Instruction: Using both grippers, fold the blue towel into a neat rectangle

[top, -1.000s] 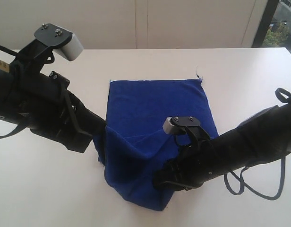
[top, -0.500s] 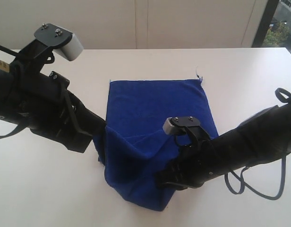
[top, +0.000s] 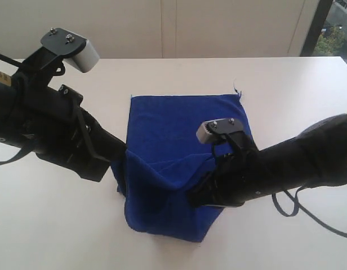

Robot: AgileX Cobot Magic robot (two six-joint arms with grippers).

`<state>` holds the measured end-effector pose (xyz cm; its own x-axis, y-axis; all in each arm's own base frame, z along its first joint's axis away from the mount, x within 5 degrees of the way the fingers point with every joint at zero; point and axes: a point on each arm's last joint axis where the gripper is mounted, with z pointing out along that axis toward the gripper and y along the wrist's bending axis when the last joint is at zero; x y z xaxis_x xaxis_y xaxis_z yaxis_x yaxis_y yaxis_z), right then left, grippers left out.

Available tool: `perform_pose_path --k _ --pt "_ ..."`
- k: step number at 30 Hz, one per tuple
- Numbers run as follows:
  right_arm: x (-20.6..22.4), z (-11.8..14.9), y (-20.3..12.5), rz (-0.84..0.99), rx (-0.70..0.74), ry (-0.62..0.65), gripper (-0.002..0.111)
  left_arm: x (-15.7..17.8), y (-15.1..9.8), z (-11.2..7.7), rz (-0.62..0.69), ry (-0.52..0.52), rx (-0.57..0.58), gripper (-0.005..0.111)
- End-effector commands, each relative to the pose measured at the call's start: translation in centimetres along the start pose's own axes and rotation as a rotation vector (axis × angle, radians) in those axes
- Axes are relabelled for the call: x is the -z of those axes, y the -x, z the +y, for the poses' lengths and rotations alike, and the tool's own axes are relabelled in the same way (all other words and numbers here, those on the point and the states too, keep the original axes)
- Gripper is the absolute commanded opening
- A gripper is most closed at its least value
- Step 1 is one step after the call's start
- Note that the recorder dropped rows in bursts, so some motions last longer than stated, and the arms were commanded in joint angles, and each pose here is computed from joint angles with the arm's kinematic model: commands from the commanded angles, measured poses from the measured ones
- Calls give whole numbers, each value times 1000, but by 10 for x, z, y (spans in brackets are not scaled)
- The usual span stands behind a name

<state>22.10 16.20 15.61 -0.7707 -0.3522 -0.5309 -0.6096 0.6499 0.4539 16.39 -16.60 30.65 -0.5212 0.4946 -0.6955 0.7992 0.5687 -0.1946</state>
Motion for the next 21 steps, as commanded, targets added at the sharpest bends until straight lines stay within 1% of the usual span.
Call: perform_pose_path --k 1,5,8,11,15,18,21 --pt "36 13 13 -113 111 -103 0 -1 -2 -2 10 -14 -10 0" --pt "73 20 20 -223 135 -256 0 2 1 -1 -22 1 -35 0" --pt "102 31 20 -289 184 -327 0 7 3 -3 -49 7 -44 0" --pt "133 44 16 -377 207 -378 0 19 6 -9 -53 -16 -64 0" --pt "164 57 5 -450 235 -432 0 38 9 -17 -74 -31 -96 0" --pt "184 66 -5 -499 218 -457 0 51 7 -21 -102 -19 -111 0" --pt "198 70 -16 -517 187 -486 0 63 4 -24 -118 3 -98 0"
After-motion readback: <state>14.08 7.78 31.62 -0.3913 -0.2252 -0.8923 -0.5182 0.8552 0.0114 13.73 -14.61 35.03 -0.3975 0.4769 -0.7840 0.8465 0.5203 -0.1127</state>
